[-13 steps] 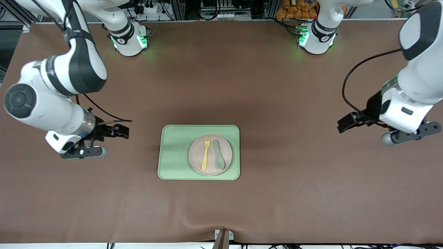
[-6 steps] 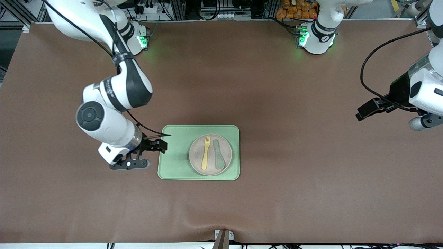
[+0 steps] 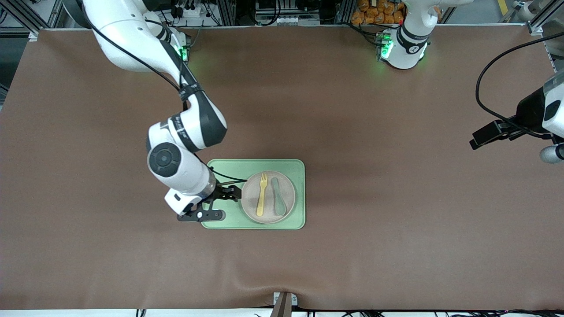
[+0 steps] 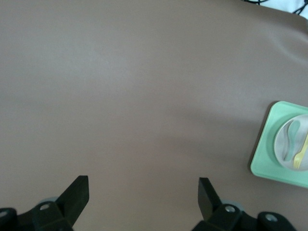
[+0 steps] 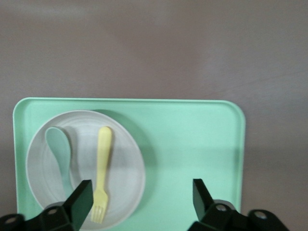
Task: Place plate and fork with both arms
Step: 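Move the right gripper over the yellow fork on the plate, then lower the right gripper and grasp the yellow fork's handle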
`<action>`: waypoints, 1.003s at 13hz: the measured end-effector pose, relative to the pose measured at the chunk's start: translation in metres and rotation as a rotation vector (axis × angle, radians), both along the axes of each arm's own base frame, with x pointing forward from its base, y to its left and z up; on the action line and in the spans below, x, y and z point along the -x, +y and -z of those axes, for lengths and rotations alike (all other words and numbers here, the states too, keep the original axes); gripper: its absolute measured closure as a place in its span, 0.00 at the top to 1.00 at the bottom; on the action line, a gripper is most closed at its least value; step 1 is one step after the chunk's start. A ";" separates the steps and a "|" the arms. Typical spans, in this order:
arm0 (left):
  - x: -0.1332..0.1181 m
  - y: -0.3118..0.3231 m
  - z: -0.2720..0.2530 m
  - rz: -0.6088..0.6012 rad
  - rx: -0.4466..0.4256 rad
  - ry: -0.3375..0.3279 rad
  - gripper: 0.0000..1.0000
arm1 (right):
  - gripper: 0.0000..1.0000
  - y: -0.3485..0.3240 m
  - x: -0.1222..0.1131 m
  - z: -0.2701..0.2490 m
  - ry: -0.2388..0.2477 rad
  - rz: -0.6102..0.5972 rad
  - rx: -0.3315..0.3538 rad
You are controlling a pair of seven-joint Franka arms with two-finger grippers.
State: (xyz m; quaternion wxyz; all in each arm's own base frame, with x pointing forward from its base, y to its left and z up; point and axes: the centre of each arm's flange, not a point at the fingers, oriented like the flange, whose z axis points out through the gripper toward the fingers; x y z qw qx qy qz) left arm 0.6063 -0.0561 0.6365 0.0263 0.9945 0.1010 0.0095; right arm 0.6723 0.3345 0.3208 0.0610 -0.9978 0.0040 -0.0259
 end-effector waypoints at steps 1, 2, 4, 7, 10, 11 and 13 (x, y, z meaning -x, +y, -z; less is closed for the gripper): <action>0.002 0.008 -0.005 0.027 -0.001 -0.006 1.00 | 0.91 0.016 0.006 0.012 0.001 0.017 0.004; 0.004 0.014 -0.009 0.038 -0.002 -0.011 1.00 | 0.81 0.032 0.014 0.024 0.005 0.017 0.016; 0.008 0.015 -0.012 0.045 -0.002 -0.013 1.00 | 0.74 0.053 0.023 0.047 0.008 0.000 0.036; 0.013 0.013 -0.009 0.052 -0.002 -0.003 1.00 | 0.72 0.067 0.030 0.075 0.007 -0.004 0.054; 0.026 0.007 -0.007 0.065 -0.004 -0.014 1.00 | 0.60 0.080 0.038 0.095 0.004 -0.011 0.072; 0.032 0.005 -0.007 0.070 -0.004 -0.017 1.00 | 0.60 0.085 0.041 0.099 0.000 -0.008 0.074; 0.042 0.003 -0.009 0.075 -0.005 -0.022 1.00 | 0.52 0.093 0.045 0.106 -0.009 -0.003 0.081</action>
